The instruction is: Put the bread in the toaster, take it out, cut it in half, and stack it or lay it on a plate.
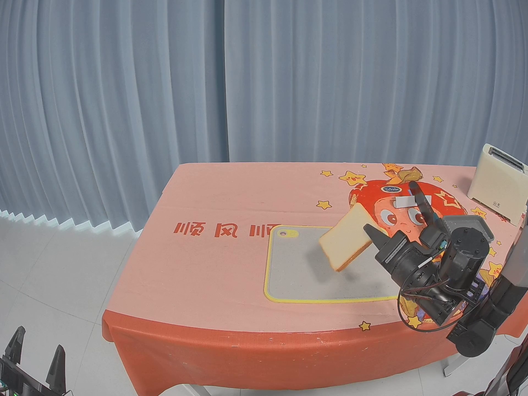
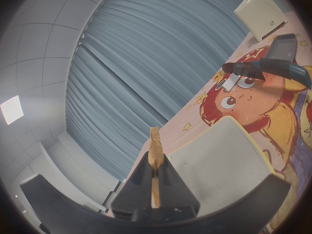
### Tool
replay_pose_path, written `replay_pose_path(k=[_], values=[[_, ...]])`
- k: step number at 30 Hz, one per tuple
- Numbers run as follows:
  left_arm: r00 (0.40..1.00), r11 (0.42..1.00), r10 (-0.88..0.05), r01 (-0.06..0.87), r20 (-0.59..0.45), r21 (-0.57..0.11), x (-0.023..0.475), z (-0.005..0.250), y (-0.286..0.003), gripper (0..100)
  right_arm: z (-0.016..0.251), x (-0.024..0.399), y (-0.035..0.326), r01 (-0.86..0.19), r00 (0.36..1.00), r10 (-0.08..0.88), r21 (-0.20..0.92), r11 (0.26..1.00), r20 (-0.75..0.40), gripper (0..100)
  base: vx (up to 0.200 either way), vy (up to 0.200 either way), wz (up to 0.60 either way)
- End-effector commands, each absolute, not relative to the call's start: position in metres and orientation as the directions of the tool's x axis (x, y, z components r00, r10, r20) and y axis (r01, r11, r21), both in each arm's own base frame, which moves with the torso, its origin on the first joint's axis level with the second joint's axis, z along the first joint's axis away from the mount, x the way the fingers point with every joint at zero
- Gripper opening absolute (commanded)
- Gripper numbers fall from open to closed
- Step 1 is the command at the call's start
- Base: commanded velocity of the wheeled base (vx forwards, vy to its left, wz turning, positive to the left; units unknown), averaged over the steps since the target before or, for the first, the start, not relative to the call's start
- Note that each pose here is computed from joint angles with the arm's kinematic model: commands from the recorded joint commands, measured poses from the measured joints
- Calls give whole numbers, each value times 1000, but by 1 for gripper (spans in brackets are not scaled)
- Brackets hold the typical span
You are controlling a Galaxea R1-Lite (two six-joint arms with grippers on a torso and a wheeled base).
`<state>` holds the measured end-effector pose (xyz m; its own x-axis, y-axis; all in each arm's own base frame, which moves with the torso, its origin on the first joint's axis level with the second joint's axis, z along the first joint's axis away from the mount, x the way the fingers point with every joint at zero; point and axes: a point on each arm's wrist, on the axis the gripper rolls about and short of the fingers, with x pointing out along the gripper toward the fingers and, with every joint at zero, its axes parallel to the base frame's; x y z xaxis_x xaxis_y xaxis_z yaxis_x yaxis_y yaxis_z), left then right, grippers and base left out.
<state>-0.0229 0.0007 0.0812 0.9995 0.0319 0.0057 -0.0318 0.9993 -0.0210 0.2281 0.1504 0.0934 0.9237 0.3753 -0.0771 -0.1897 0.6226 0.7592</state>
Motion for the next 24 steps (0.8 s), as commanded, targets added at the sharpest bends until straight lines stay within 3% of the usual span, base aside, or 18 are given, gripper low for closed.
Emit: replay_pose_path(k=[1, 24], values=[[999, 999, 34, -34, -6, -21, -22, 76, 1, 100, 87, 230, 152, -182, 923, 375, 754, 631, -91, 0, 0, 0, 0], [999, 999, 34, -34, -5, -21, -22, 76, 1, 100, 83, 231, 155, -178, 919, 379, 745, 642, -108, 0, 0, 0, 0]])
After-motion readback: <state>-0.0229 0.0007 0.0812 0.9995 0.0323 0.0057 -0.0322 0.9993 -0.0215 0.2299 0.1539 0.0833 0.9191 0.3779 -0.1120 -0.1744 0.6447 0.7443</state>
